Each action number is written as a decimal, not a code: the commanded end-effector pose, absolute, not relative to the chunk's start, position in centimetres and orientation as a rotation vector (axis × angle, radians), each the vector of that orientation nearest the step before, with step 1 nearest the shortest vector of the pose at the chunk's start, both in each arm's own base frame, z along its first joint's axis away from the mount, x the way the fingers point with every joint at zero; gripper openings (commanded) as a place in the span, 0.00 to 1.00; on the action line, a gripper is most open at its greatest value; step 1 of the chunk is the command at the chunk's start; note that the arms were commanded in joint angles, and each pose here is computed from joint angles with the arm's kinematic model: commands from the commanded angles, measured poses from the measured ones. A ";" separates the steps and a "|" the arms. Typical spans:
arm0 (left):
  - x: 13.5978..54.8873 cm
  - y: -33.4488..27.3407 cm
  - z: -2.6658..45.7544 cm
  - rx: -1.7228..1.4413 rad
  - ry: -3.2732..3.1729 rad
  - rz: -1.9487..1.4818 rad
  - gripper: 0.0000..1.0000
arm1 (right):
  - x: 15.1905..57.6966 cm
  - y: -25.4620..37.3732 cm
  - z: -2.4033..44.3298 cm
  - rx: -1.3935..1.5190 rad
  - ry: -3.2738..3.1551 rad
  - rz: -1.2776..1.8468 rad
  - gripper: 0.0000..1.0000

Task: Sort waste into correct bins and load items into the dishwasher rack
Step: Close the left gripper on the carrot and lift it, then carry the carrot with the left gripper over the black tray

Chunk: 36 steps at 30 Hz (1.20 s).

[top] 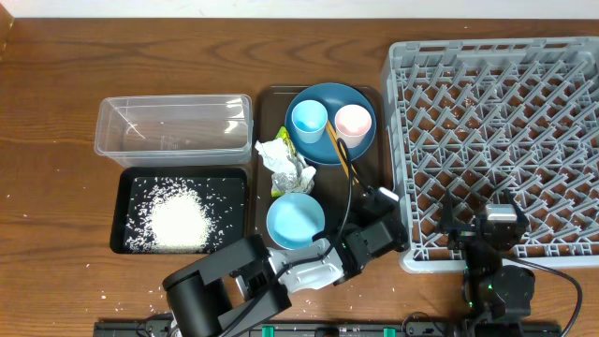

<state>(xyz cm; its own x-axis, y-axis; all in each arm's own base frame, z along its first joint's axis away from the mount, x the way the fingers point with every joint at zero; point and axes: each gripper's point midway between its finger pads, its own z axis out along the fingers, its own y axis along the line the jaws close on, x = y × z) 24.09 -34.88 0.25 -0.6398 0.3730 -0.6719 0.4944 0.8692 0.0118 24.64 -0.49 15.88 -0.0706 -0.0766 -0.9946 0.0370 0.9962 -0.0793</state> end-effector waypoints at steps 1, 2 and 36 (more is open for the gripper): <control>24.3 -33.3 -1.8 0.648 2.373 -0.135 0.47 | 24.6 -0.6 15.8 -0.036 1.640 -0.102 0.99; 24.3 -33.4 -1.7 0.645 2.370 -0.139 0.42 | 24.6 -0.6 15.8 -0.036 1.640 -0.102 0.99; 20.5 -25.6 12.4 0.491 2.449 -0.264 0.15 | 24.6 -0.6 15.8 -0.036 1.640 -0.102 0.99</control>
<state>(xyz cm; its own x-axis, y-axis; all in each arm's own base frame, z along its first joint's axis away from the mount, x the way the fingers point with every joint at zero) 19.40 -27.66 11.14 -0.7226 0.3616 -0.5891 0.4948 0.8657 -0.0756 24.64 -0.50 15.88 -0.0706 -0.0766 -0.9946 0.0374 0.9961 -0.0794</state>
